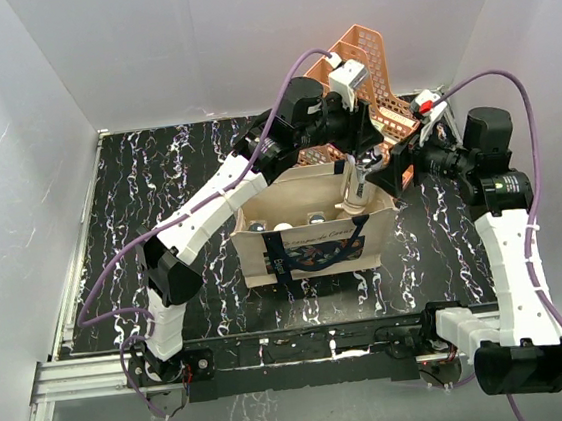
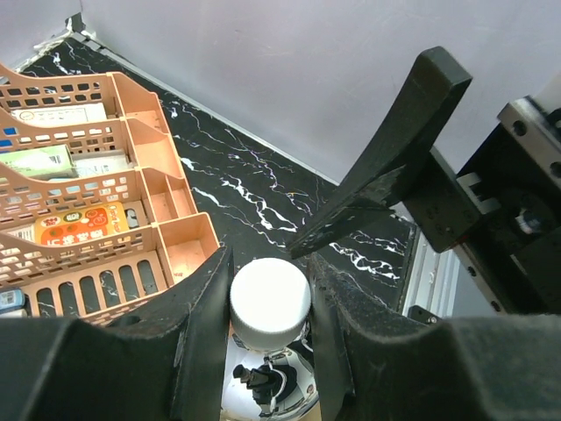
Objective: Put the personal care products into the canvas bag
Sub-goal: Adjust the object.
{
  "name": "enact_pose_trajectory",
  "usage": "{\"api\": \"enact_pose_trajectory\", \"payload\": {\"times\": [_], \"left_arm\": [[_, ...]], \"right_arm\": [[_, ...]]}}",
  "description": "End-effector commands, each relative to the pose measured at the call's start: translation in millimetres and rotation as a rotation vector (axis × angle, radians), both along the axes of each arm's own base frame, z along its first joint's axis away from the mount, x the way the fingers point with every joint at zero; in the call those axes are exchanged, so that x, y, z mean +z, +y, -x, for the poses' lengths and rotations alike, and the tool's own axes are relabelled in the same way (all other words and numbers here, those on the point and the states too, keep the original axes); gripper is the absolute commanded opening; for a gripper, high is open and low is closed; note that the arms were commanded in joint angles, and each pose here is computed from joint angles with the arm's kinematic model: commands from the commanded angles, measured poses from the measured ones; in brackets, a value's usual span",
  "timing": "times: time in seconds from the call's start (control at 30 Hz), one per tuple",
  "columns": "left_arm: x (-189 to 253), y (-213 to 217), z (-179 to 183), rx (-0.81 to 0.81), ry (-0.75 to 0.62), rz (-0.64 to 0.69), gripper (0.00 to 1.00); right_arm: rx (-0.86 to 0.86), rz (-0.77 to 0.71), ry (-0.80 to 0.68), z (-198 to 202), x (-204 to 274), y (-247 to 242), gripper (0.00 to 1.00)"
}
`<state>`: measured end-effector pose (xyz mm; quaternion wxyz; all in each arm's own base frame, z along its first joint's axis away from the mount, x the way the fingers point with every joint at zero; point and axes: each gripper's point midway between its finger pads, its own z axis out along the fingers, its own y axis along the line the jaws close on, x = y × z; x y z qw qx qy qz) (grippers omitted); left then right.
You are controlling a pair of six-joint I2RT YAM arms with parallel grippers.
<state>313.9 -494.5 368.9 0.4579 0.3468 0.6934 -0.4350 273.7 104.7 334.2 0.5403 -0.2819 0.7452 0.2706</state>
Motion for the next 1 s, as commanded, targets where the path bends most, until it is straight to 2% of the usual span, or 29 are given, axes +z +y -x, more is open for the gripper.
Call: {"api": "enact_pose_trajectory", "payload": {"times": [0.0, 0.23, 0.37, 0.7, 0.97], "left_arm": [[81, 19, 33, -0.033, 0.005, 0.172, 0.00], [82, 15, 37, -0.051, 0.058, 0.190, 0.00], [81, 15, 40, -0.058, 0.084, 0.194, 0.00], [82, 20, 49, -0.086, 0.105, 0.193, 0.00], [76, 26, 49, -0.105, 0.141, 0.192, 0.00]], "right_arm": [[0.008, -0.020, -0.131, -15, 19, 7, 0.96], [0.022, -0.031, -0.136, -25, 13, 23, 0.98], [-0.049, -0.013, -0.157, -34, 11, 17, 0.98], [-0.198, 0.084, -0.194, -43, 6, -9, 0.85], [-0.251, 0.159, -0.219, -38, 7, -24, 0.76]]}}
